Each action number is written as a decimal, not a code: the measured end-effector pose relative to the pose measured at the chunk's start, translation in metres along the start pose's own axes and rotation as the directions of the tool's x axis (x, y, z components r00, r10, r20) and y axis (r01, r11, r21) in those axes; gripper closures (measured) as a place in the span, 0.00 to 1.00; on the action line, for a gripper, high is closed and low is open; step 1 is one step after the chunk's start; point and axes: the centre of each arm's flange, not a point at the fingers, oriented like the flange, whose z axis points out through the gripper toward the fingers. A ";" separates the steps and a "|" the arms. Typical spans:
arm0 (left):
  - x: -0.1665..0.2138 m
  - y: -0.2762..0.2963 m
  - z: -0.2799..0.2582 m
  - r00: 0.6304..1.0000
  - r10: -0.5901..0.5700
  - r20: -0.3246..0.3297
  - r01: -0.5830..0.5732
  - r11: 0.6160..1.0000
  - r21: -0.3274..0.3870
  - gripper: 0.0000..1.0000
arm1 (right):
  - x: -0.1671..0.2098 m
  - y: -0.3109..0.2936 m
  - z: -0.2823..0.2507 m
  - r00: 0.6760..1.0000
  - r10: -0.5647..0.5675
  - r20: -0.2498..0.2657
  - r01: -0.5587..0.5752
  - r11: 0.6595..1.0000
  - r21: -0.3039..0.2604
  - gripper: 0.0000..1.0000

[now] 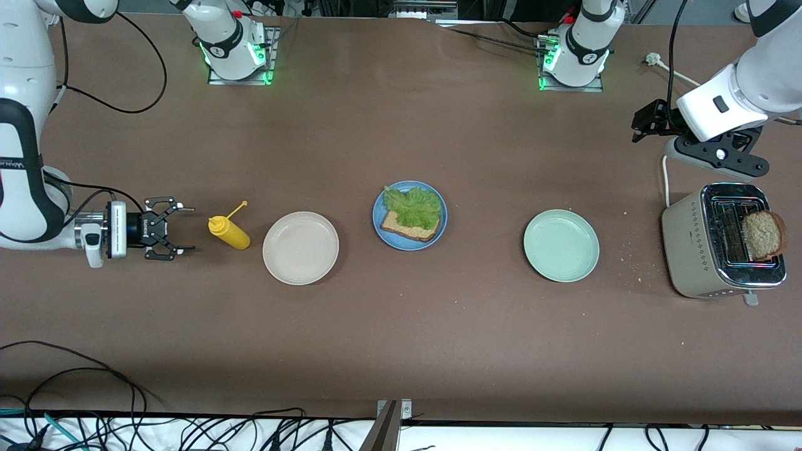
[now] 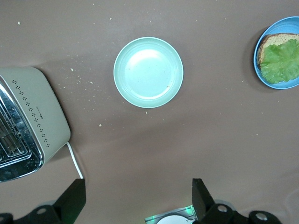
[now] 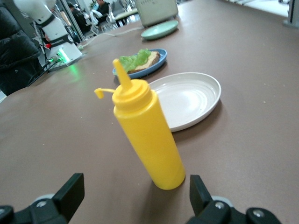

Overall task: Make sandwich in blue plate with both arms
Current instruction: 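Close the right gripper around the yellow mustard bottle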

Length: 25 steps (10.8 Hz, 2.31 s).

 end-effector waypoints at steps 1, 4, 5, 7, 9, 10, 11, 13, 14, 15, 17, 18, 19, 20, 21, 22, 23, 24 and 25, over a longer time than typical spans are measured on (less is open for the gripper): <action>0.000 0.000 0.000 1.000 0.000 0.000 0.000 1.000 0.000 0.00 | -0.011 -0.001 0.002 0.998 -0.057 -0.038 0.058 0.998 0.003 0.00; 0.000 0.000 0.000 1.000 0.000 0.000 0.000 1.000 0.000 0.00 | -0.015 -0.003 0.006 0.964 -0.242 -0.110 0.243 0.970 -0.011 0.00; 0.000 0.000 0.000 1.000 0.000 0.000 0.000 1.000 0.000 0.00 | -0.018 -0.003 0.010 0.951 -0.282 -0.127 0.283 0.959 -0.013 0.00; 0.000 0.000 0.000 1.000 0.000 0.000 0.000 1.000 0.000 0.00 | -0.036 -0.004 0.021 0.943 -0.298 -0.150 0.301 0.954 -0.006 0.00; 0.000 0.000 0.000 1.000 0.000 0.000 0.000 1.000 0.000 0.00 | -0.058 -0.003 0.034 0.939 -0.291 -0.182 0.293 0.956 -0.014 0.00; 0.000 0.000 0.000 1.000 0.000 0.000 0.000 1.000 0.000 0.00 | -0.064 -0.002 0.041 0.937 -0.285 -0.200 0.286 0.958 -0.021 0.00; 0.000 0.000 0.000 1.000 0.000 0.000 0.000 1.000 0.000 0.00 | -0.067 0.000 0.047 0.935 -0.279 -0.218 0.280 0.960 -0.029 0.00; 0.000 0.000 0.000 1.000 0.000 0.000 0.000 1.000 0.000 0.00 | -0.069 0.003 0.060 0.929 -0.276 -0.246 0.276 0.960 -0.034 0.00; 0.000 0.000 0.000 1.000 0.000 0.000 0.000 1.000 0.000 0.00 | -0.067 0.005 0.066 0.925 -0.277 -0.259 0.277 0.960 -0.038 0.00; 0.000 0.000 0.000 1.000 0.000 0.000 0.000 1.000 0.000 0.00 | -0.066 0.007 0.070 0.924 -0.278 -0.263 0.277 0.960 -0.044 0.00; 0.000 0.000 0.000 1.000 0.000 0.000 0.000 1.000 0.000 0.00 | -0.067 0.011 0.077 0.924 -0.276 -0.265 0.271 0.961 -0.055 0.00; 0.000 0.000 0.000 1.000 0.000 0.000 0.000 1.000 0.000 0.00 | -0.067 0.012 0.083 0.922 -0.273 -0.275 0.268 0.962 -0.056 0.00; 0.000 0.000 0.000 1.000 0.000 0.000 0.000 1.000 0.000 0.00 | -0.067 0.013 0.091 0.919 -0.270 -0.287 0.264 0.963 -0.058 0.00; 0.000 0.000 0.000 1.000 0.000 0.000 0.000 1.000 0.000 0.00 | -0.067 0.016 0.099 0.918 -0.267 -0.293 0.261 0.963 -0.061 0.00; 0.000 0.000 0.000 1.000 0.000 0.000 0.000 1.000 0.000 0.00 | -0.064 0.018 0.107 0.918 -0.268 -0.294 0.262 0.963 -0.059 0.00; 0.000 0.000 0.000 1.000 0.000 0.000 0.000 1.000 0.000 0.00 | -0.061 0.020 0.112 0.915 -0.270 -0.299 0.264 0.963 -0.064 0.06; 0.000 0.000 0.000 1.000 0.000 0.000 0.000 1.000 0.000 0.00 | -0.057 0.022 0.115 0.912 -0.274 -0.306 0.265 0.962 -0.071 0.10; 0.000 0.000 0.000 1.000 0.000 0.000 0.000 1.000 0.000 0.00 | -0.053 0.024 0.118 0.910 -0.271 -0.313 0.261 0.962 -0.076 0.18; 0.000 0.000 0.000 1.000 0.000 0.000 0.000 1.000 0.000 0.00 | -0.051 0.025 0.120 0.912 -0.266 -0.314 0.255 0.964 -0.075 0.34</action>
